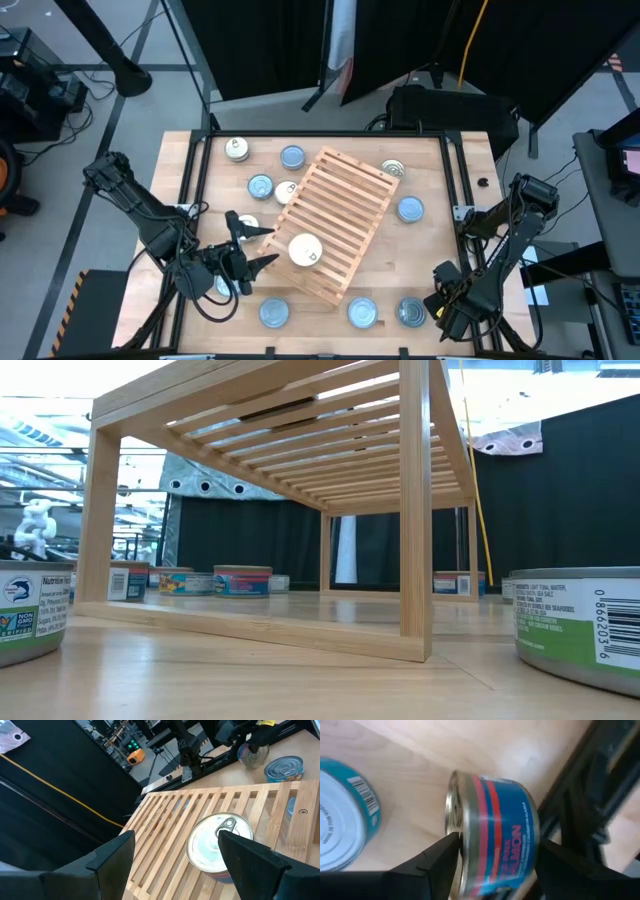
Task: Stack canned seafood by type on shelf
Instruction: Stack the blue-pink tuna can on top of the other blue-pink tuna can on the shelf
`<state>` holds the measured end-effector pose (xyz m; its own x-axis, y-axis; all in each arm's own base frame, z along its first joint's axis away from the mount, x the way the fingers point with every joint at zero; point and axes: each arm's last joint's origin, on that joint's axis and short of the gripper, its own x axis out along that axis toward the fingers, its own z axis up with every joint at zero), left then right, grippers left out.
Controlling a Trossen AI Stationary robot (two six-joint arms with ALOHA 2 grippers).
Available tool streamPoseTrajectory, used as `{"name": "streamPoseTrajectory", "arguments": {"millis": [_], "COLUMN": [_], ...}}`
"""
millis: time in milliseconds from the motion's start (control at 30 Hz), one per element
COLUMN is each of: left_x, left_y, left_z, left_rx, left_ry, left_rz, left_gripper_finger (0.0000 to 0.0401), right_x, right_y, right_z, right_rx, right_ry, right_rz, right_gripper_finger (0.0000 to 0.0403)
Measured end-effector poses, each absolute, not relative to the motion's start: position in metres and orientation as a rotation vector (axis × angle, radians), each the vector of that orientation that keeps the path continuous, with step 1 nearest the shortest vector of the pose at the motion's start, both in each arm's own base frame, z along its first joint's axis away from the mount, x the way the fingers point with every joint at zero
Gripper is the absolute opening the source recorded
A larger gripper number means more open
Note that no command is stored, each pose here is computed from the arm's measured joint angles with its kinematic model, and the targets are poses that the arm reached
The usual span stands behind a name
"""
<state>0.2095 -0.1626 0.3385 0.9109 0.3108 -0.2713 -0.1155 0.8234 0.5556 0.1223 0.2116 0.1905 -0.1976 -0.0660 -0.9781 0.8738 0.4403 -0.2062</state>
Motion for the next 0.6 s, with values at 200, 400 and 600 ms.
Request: {"name": "streamPoseTrajectory", "arguments": {"millis": [200, 400, 600], "left_x": [0.21, 0.21, 0.21], "left_y": [-0.163, -0.163, -0.163], "left_z": [0.339, 0.339, 0.339], "left_rx": [0.562, 0.561, 0.559], "left_ry": [0.363, 0.362, 0.36], "left_rz": [0.232, 0.232, 0.233], "left_gripper_finger": [0.0293, 0.0293, 0.0293], "right_x": [0.122, 0.123, 0.13], "right_y": [0.212, 0.212, 0.218], "right_z": [0.189, 0.19, 0.203], "right_rx": [0.717, 0.682, 0.646], "right_ry": [1.541, 1.539, 1.523], "right_rz": [-0.968, -0.92, -0.81], "right_gripper_finger": [0.0206, 0.0189, 0.0184]}}
